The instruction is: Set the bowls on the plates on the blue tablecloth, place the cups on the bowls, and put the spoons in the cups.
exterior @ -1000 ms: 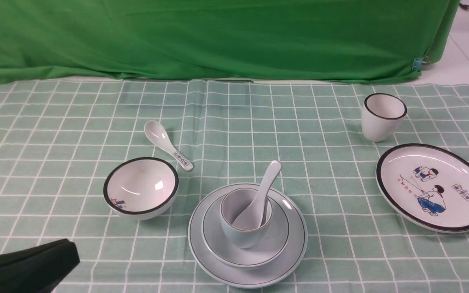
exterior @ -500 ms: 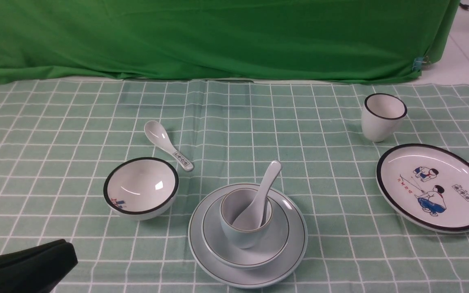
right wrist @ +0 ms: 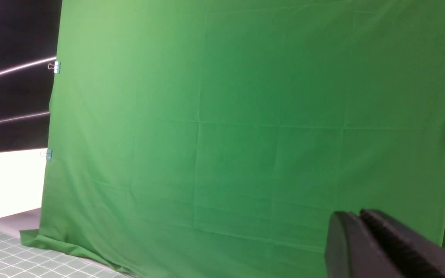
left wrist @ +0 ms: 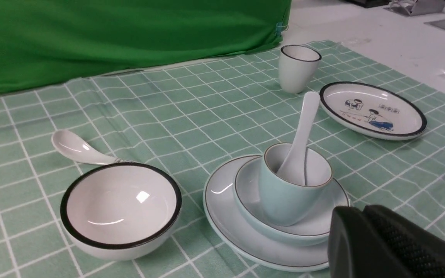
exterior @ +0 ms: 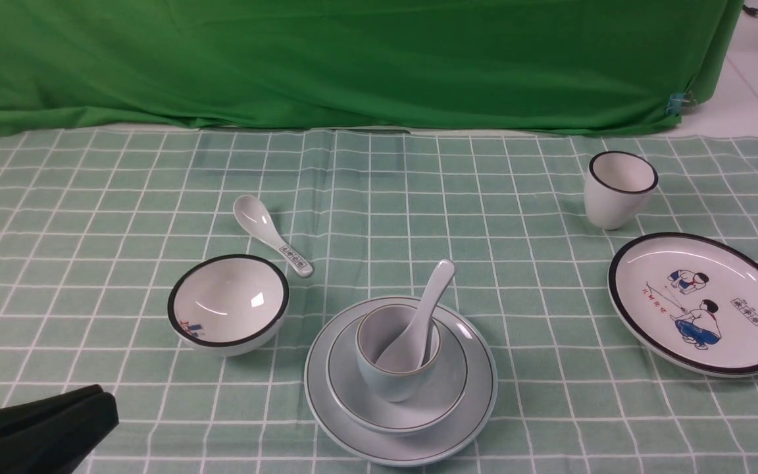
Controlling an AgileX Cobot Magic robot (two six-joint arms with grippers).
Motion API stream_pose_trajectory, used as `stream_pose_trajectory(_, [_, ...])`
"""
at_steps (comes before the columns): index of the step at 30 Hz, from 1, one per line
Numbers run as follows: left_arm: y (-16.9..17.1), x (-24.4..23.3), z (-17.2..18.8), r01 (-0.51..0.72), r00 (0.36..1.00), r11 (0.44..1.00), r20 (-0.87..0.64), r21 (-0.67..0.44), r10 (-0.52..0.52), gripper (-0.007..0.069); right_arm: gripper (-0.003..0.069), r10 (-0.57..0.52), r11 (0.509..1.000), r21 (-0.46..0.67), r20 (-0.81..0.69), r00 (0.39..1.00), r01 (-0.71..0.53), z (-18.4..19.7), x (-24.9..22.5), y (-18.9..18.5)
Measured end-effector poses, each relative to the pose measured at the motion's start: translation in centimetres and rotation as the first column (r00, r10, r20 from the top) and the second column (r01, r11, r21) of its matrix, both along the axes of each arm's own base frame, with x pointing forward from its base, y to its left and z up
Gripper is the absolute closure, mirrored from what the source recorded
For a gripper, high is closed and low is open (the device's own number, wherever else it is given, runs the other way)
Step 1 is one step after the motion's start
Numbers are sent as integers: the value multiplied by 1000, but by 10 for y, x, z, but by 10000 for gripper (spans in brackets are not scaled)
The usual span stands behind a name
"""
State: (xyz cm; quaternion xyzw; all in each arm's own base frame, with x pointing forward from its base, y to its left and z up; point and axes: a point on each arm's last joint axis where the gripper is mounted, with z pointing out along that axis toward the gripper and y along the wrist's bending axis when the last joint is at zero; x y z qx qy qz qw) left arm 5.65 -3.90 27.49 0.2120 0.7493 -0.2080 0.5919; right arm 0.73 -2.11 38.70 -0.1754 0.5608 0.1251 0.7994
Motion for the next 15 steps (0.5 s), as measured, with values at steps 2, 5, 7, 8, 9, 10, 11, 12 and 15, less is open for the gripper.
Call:
stream_pose_trajectory(2, [2,-1,0,-13,1000,1000,20,11,13,614,580,-1,1000,0,-3,1000,1,0,0,0])
stream_pose_trajectory(5, [8,-5,-11,-85,994,996,65,9,84,614,572,-11,1000,-5,-21,1000,11,-2,1,-1])
stream_pose_trajectory(7, [14,-5,-24,-185,977,983,103,-19,186,614,570,-16,1000,-8,-29,999,15,-3,1,-1])
stream_pose_trajectory(8, [18,-5,-29,-244,962,969,117,-36,246,614,568,-17,1000,-9,-32,999,17,-3,1,-1])
stream_pose_trajectory(9, [21,-5,-37,-302,943,952,127,-56,307,614,566,-18,1000,-9,-34,999,18,-3,2,-1])
stream_pose_trajectory(10, [23,-5,-43,-337,930,939,133,-68,343,614,564,-19,1000,-10,-36,999,19,-3,2,-1])
stream_pose_trajectory(11, [27,-4,-55,-408,902,910,123,-80,415,613,561,-20,1000,-11,-38,999,20,-3,2,-1])
stream_pose_trajectory(12, [29,-3,-62,-447,884,891,111,-77,453,614,559,-20,1000,-11,-38,999,20,-3,2,-1])
stream_pose_trajectory(15, [33,-1,-81,-512,856,858,60,-51,514,614,553,-20,1000,-11,-38,999,20,-3,2,-1])
